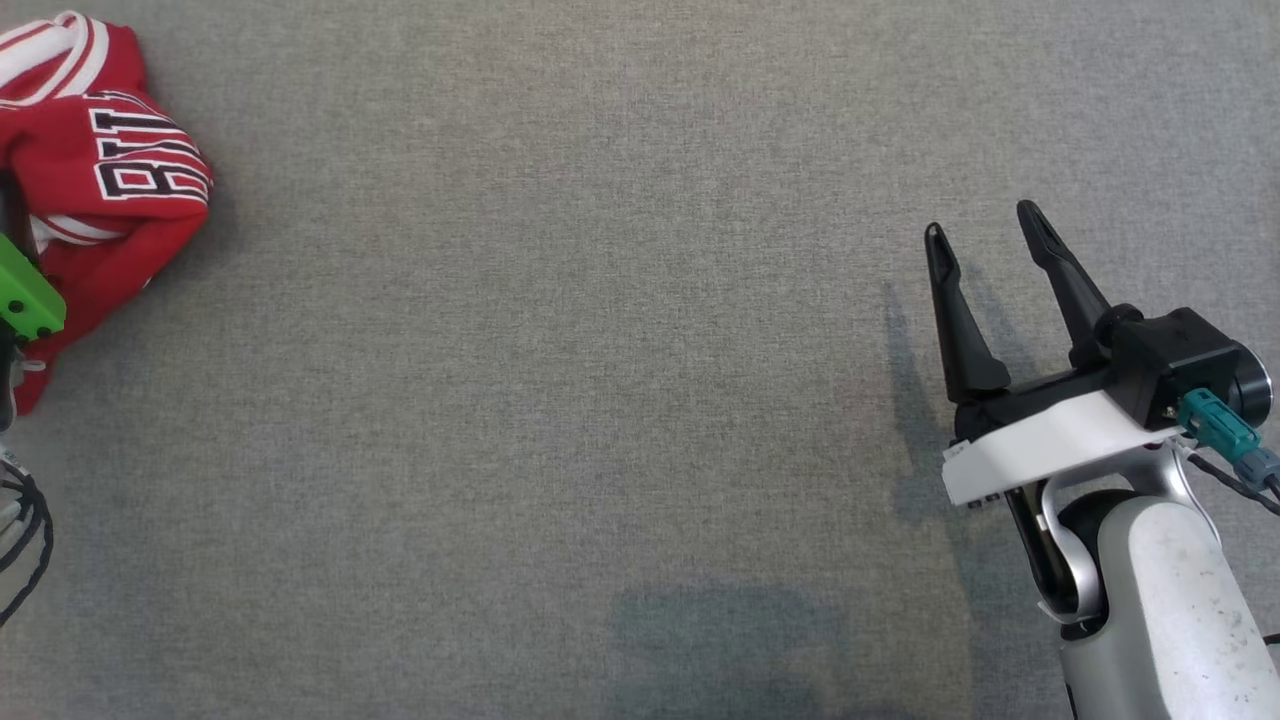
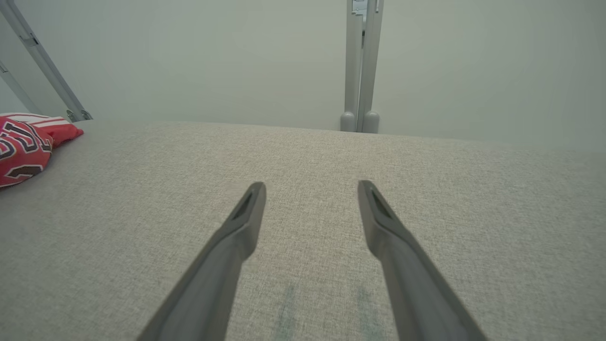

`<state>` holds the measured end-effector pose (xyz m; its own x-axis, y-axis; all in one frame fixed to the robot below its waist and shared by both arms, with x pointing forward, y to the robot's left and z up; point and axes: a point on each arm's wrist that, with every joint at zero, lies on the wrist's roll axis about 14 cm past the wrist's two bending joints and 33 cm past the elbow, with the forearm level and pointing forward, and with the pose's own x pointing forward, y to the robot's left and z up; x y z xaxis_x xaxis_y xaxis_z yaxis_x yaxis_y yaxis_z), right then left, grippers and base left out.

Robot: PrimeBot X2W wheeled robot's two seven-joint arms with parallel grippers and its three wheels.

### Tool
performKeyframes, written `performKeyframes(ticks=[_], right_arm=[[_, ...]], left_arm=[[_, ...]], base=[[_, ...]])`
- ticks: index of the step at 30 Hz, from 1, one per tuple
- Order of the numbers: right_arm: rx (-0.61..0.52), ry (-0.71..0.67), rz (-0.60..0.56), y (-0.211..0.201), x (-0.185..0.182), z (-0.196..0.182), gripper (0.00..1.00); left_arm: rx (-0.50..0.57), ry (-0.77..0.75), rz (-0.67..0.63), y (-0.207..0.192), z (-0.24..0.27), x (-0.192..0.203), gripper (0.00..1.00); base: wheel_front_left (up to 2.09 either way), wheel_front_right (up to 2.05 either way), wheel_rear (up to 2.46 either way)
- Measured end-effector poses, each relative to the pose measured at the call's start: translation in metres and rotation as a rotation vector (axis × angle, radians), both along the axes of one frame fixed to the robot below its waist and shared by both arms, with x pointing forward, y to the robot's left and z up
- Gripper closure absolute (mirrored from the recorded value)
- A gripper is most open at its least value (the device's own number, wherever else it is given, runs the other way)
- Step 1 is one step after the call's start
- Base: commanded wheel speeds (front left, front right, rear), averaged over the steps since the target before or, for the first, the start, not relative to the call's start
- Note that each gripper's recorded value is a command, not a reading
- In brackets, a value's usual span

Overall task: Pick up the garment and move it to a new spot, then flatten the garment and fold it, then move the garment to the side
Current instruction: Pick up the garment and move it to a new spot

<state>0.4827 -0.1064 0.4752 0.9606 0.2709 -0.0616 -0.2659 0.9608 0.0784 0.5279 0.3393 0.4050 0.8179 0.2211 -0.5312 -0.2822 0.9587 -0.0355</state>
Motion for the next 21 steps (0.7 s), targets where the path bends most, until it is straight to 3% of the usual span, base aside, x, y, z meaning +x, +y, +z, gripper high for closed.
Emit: performKeyframes(ticks=[6, 7, 8, 9, 15, 21], right_arm=[[-0.012, 0.014, -0.006, -0.003, 0.001, -0.007, 0.0], [-0.014, 0.016, -0.009, -0.005, 0.001, -0.008, 0.0], [-0.017, 0.017, -0.012, -0.006, 0.001, -0.009, 0.0], [-0.02, 0.017, -0.015, -0.007, 0.001, -0.009, 0.0], [-0.024, 0.004, -0.027, -0.012, -0.001, -0.004, 0.0], [-0.007, -0.039, -0.038, -0.015, -0.007, 0.014, 0.0]], left_arm=[[-0.065, -0.011, 0.035, -0.006, -0.014, 0.009, 0.0], [-0.082, -0.023, 0.042, -0.008, -0.015, 0.012, 0.35], [-0.094, -0.03, 0.048, -0.009, -0.016, 0.014, 0.82], [-0.098, -0.035, 0.044, -0.012, -0.016, 0.016, 1.0], [-0.092, -0.086, 0.03, -0.015, -0.007, 0.019, 1.0], [-0.038, -0.183, -0.031, -0.017, 0.036, 0.028, 1.0]], base=[[0.0, 0.0, 0.0], [0.0, 0.0, 0.0], [0.0, 0.0, 0.0], [0.0, 0.0, 0.0], [0.0, 0.0, 0.0], [0.0, 0.0, 0.0]])
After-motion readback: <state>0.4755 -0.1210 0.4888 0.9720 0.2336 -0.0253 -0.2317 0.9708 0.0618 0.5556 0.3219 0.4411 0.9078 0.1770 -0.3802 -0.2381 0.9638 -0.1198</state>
